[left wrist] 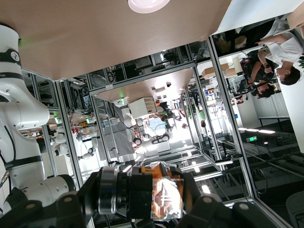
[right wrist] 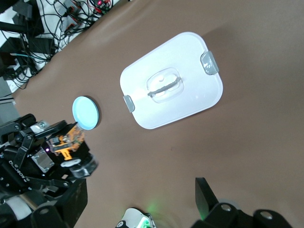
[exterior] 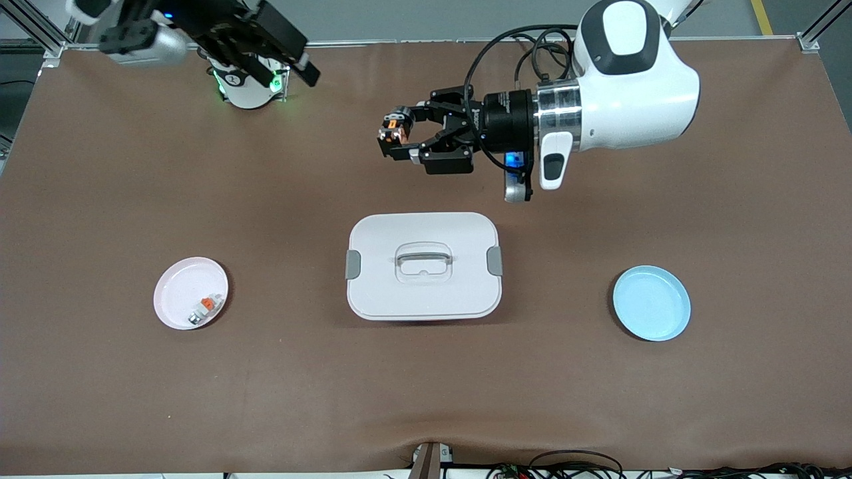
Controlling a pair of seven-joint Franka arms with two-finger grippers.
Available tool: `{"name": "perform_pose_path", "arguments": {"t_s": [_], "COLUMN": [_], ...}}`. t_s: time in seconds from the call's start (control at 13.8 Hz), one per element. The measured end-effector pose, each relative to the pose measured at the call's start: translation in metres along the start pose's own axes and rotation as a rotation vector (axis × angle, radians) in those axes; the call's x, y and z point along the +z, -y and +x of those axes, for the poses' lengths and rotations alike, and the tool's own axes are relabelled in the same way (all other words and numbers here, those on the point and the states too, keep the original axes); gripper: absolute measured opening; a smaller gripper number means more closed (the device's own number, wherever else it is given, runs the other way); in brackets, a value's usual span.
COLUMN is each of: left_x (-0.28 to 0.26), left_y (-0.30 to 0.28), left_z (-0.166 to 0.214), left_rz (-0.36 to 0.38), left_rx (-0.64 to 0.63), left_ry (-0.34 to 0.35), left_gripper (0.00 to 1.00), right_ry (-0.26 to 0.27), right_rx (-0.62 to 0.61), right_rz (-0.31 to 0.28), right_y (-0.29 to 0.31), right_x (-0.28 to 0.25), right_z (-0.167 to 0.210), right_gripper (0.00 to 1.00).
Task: Transfer orange switch to right arm and place
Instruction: 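Carry the switch above the box while the right gripper reaches toward it, then close the right gripper on the switch held by the left gripper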
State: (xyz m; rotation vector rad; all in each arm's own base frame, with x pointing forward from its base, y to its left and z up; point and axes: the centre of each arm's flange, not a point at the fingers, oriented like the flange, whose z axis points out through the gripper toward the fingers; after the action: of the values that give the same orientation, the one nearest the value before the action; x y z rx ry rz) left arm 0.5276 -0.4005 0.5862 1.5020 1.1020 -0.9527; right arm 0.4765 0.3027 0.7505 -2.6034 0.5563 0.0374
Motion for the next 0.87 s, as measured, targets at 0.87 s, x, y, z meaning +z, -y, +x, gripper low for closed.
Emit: {"name": "perform_pose_path", "arguments": {"t_s": [0.87], "left_x": [0.033], "left_y": [0.014], "left_z": [0.009], "left_rz": [0.019], "left_rx": [0.024], "left_ry": [-0.049], "left_gripper": [0.73], "right_ry": [-0.098], "right_rx": [0.053], "right_rz": [-0.045], "right_y": [0.050], "right_x": [0.056], "right_z": [-0.004], "right_gripper": [1.00]}}
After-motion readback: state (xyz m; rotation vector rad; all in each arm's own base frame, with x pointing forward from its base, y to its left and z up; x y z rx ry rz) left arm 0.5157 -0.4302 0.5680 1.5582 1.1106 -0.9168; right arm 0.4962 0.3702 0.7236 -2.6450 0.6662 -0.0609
